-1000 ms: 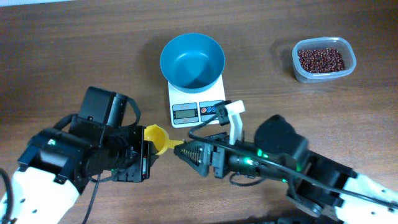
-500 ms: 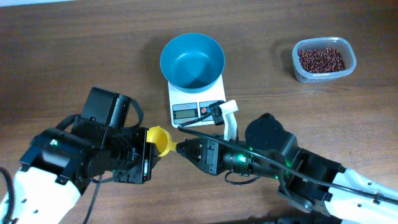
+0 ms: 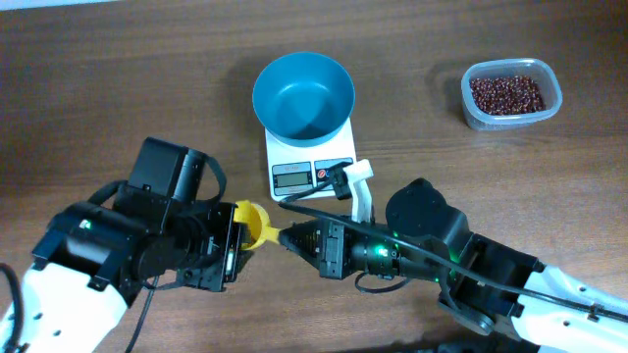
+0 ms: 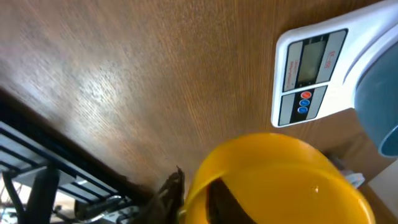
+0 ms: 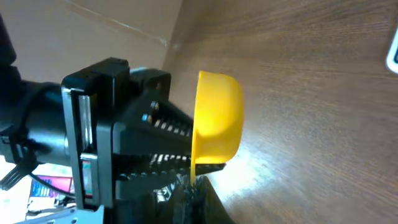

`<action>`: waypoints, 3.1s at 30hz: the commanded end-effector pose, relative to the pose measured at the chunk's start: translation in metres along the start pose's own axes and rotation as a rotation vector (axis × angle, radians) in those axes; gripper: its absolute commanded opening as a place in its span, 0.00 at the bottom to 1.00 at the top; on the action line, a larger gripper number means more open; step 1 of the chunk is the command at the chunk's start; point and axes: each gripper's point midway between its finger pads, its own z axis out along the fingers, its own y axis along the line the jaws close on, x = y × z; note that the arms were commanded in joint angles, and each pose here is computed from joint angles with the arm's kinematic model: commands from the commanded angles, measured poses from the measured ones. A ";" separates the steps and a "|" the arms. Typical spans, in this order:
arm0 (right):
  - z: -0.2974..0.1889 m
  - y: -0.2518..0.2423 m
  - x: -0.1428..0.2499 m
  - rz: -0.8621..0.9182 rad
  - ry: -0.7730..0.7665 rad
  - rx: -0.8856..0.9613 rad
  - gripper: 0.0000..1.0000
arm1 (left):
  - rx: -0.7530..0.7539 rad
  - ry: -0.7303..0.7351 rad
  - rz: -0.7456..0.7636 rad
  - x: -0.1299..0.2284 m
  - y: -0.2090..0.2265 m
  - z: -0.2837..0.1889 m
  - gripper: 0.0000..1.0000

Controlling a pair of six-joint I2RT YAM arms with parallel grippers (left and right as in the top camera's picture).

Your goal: Scoop item into bowl and weigh 50g on scale

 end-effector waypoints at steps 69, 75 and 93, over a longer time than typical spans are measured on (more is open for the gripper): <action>-0.114 -0.022 -0.004 -0.106 -0.235 0.252 0.04 | 0.089 -0.395 0.804 -0.050 -0.052 -0.016 0.99; -0.127 -0.036 -0.030 -0.124 -0.386 0.363 0.04 | 0.107 -0.370 0.893 -0.042 -0.056 -0.015 0.99; -0.186 -0.016 -0.035 -0.191 -0.358 0.537 0.04 | 0.207 -0.171 1.369 0.024 -0.058 -0.003 0.99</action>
